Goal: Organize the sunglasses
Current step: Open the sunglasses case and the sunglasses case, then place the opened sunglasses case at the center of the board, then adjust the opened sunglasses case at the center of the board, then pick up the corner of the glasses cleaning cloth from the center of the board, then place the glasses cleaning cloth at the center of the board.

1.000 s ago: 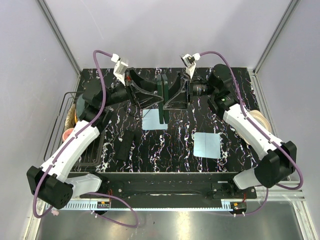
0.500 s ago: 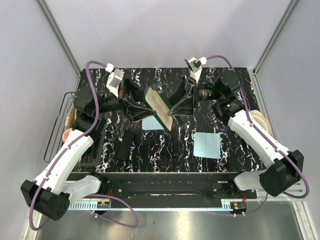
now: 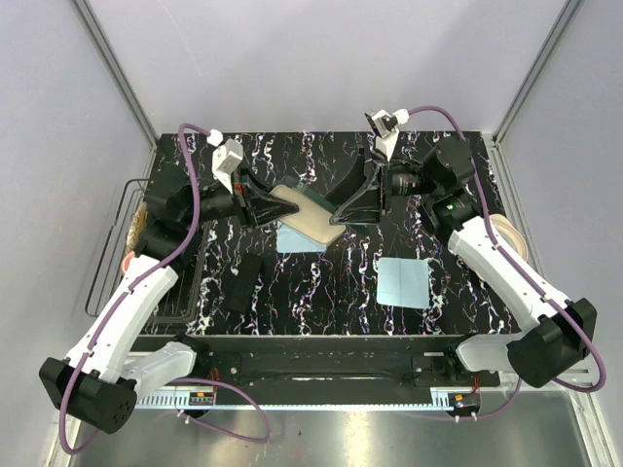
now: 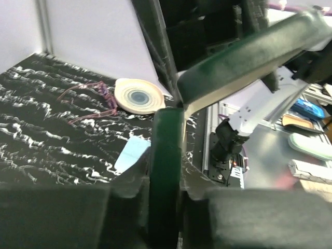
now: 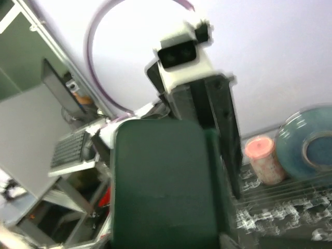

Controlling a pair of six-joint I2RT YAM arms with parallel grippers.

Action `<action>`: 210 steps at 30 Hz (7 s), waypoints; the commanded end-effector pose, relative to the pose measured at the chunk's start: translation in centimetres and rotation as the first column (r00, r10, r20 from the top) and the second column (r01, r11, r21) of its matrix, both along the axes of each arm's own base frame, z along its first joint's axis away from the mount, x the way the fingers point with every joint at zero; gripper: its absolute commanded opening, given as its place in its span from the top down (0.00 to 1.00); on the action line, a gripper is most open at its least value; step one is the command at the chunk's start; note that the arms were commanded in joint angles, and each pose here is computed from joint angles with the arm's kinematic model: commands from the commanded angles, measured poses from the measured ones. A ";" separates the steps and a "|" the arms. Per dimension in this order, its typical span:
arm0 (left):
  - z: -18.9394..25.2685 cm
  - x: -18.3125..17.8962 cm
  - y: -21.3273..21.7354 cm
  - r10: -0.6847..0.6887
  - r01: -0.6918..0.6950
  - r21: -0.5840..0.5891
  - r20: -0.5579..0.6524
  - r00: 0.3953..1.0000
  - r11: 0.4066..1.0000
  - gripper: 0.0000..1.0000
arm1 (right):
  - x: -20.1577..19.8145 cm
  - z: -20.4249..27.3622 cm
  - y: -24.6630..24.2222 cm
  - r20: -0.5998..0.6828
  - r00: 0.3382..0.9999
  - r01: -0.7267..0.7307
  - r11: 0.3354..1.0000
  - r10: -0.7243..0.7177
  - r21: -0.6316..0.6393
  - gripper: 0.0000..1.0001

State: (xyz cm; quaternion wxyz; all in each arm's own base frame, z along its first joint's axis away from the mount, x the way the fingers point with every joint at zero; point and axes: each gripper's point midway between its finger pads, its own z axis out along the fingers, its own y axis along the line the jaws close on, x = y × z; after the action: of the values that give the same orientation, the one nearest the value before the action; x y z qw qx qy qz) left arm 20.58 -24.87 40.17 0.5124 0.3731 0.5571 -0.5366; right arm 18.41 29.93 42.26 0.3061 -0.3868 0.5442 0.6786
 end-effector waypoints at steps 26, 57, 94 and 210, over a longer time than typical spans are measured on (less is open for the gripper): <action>-9.5 9.7 12.6 0.868 -0.784 0.376 -0.165 0.469 0.495 0.01 | 20.5 -17.4 -6.1 -0.222 0.825 0.376 0.798 -0.520 -0.472 1.00; -13.9 9.7 10.9 0.821 -0.695 0.446 -0.208 0.532 0.564 0.01 | 26.9 -34.7 -10.9 -0.340 0.781 0.214 0.736 -0.523 -0.642 0.29; -14.5 9.5 11.1 0.826 -0.680 0.484 -0.201 0.527 0.551 0.01 | 24.5 -27.0 -5.6 0.164 0.673 0.611 0.417 -0.721 -0.673 0.25; -17.8 10.0 10.5 0.827 -0.638 0.534 -0.271 0.492 0.554 0.01 | 4.8 -37.6 1.5 0.000 0.925 0.188 0.458 -0.381 -0.869 1.00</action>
State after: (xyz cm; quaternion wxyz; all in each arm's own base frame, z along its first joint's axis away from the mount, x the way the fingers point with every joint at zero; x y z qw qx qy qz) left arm 30.11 -14.28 21.64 0.4419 0.0325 0.8696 -0.2179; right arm 25.93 30.21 3.20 0.1502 -0.2798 0.9167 0.2428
